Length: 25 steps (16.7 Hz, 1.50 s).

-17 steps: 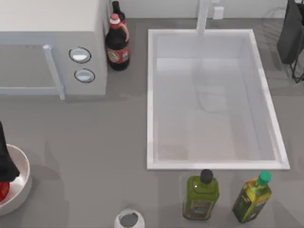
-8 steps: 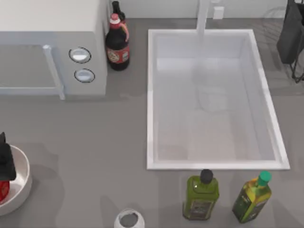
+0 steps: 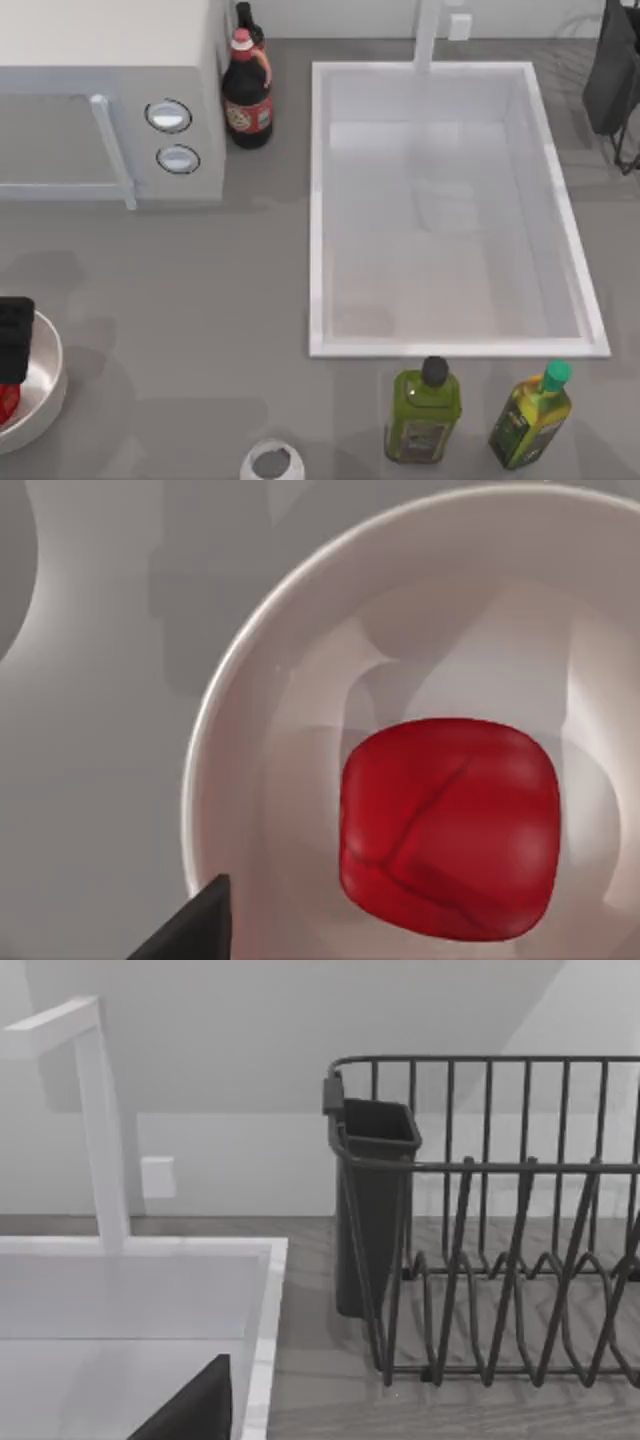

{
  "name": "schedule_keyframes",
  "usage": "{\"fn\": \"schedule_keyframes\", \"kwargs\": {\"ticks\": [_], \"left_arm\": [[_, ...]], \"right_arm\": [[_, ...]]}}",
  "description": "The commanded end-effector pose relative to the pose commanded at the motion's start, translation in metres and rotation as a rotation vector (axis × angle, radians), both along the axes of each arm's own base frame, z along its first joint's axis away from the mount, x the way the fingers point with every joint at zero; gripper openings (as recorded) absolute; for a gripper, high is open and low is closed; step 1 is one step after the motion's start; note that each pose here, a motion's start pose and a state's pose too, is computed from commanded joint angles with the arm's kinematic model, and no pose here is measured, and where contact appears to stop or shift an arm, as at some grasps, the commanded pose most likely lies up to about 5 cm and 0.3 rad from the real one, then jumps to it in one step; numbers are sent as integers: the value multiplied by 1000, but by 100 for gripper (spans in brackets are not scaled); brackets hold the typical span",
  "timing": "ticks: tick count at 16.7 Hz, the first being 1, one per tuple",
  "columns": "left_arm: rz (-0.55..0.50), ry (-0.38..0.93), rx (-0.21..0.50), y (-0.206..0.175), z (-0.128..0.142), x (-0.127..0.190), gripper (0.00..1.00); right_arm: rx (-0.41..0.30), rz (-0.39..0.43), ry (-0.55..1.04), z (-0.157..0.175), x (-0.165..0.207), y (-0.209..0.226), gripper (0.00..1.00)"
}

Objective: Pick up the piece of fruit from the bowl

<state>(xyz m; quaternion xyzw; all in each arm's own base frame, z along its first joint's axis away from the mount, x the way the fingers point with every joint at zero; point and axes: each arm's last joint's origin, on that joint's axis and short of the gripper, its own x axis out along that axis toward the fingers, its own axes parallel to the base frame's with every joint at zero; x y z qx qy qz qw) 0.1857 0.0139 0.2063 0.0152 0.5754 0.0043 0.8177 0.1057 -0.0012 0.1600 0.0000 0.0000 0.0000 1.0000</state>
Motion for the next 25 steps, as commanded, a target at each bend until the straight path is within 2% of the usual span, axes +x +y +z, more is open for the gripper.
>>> {"fn": "schedule_keyframes", "kwargs": {"ticks": [3, 6, 13, 16, 22, 25], "left_arm": [[-2, 219, -14, 5, -4, 23, 100], [-4, 330, -23, 7, -7, 35, 100], [-8, 346, -24, 7, -12, 37, 100], [-7, 350, -24, 7, -35, 41, 100], [-5, 329, -23, 8, -99, 41, 100], [-4, 345, -24, 8, -113, 37, 100]], "right_arm": [[0, 0, 0, 0, 0, 0, 100], [0, 0, 0, 0, 0, 0, 100], [0, 0, 0, 0, 0, 0, 100], [0, 0, 0, 0, 0, 0, 100], [0, 0, 0, 0, 0, 0, 100], [0, 0, 0, 0, 0, 0, 100]]}}
